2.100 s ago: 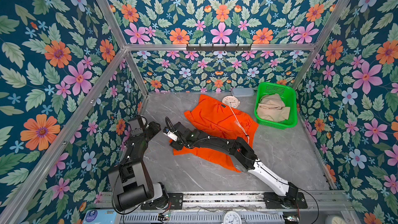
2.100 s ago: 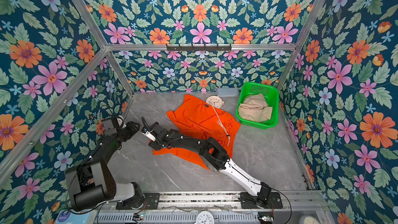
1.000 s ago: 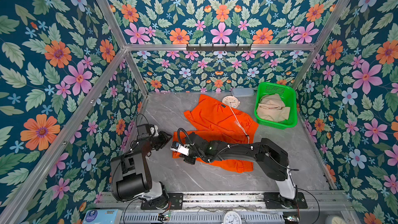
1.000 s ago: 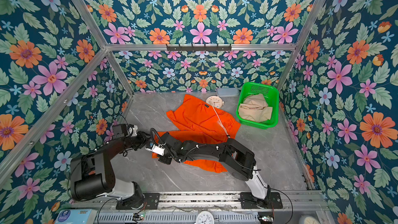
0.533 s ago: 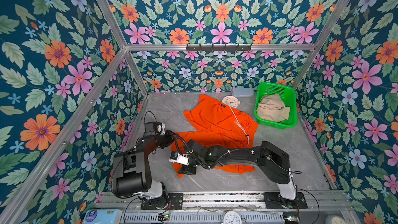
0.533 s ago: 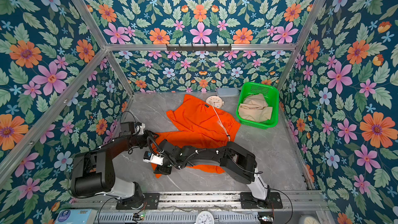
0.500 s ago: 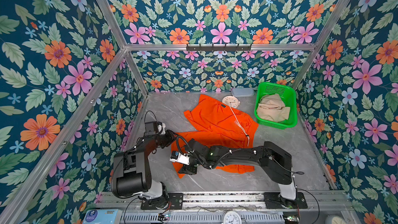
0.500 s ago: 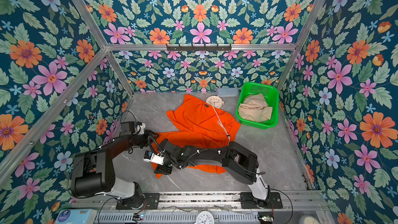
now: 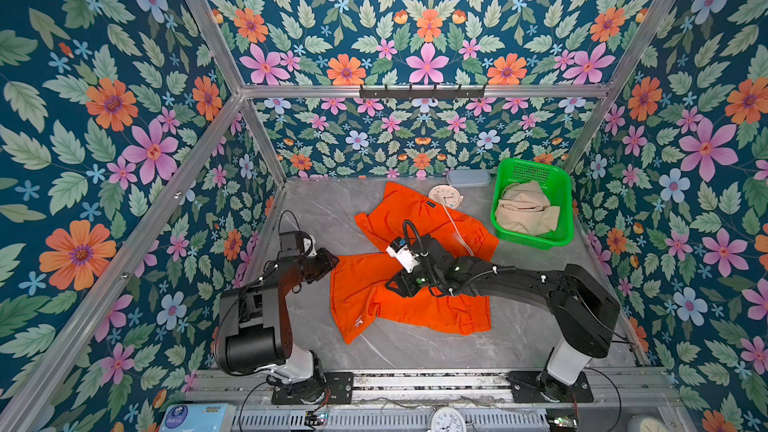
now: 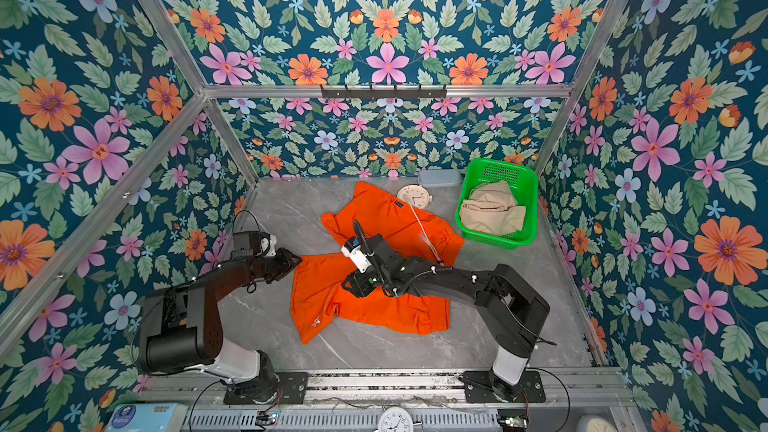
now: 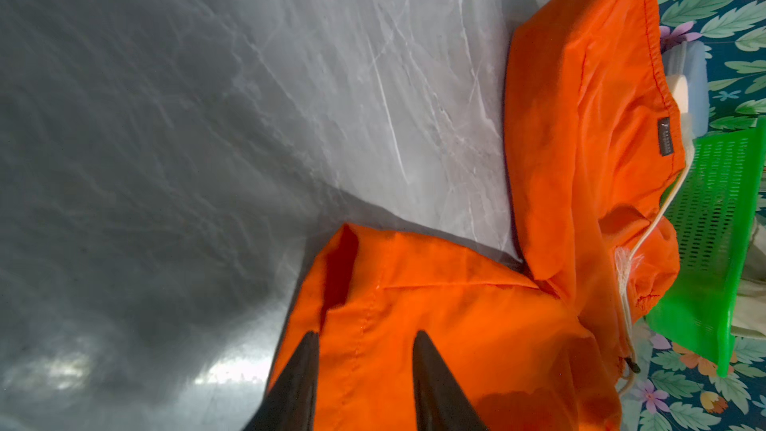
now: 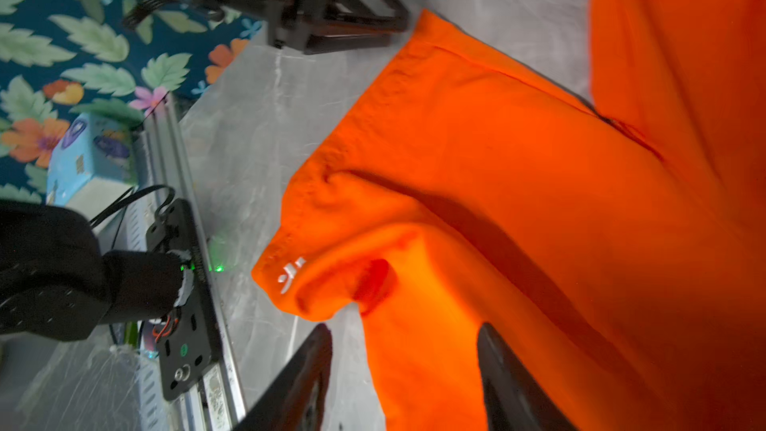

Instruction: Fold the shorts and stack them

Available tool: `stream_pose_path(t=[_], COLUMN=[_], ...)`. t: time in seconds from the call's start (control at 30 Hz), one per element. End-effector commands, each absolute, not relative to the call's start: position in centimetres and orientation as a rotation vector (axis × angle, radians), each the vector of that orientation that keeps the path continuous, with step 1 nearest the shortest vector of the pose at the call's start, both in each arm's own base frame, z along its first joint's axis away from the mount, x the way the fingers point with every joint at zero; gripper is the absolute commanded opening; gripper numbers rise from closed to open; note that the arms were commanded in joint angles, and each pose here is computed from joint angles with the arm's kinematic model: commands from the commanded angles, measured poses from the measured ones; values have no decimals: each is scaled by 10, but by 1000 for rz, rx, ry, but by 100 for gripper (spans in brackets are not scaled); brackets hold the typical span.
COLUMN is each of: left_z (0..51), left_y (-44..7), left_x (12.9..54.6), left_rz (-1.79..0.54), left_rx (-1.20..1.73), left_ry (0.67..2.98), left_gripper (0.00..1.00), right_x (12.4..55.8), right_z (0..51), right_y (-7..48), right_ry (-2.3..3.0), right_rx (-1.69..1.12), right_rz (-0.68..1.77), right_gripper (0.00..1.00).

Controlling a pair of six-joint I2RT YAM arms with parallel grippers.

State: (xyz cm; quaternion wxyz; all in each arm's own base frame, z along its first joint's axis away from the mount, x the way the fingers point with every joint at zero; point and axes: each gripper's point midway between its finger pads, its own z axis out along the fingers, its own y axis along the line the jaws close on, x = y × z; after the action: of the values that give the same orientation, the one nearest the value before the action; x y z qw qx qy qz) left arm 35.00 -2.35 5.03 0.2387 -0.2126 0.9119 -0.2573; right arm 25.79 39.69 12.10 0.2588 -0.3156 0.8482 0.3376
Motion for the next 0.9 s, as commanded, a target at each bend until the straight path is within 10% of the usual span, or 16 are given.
stream_pose_path(t=[0.0,0.57,0.87], left_z=[53,37,37], left_y=[-22,-37,-30], left_x=[362,371,376], left_rz=[-700,-754,-697], left_rx=[-559,-534,-526], left_ry=[2471,2516,2522], left_gripper=[38,35,8], right_x=[276,293,277], right_z=[110,63,48], right_y=[366,274,259], right_ry=[2429,2663,2724], right_rx=[-610,-205,-161], right_rz=[877,648,617], right_gripper=[56,56,56])
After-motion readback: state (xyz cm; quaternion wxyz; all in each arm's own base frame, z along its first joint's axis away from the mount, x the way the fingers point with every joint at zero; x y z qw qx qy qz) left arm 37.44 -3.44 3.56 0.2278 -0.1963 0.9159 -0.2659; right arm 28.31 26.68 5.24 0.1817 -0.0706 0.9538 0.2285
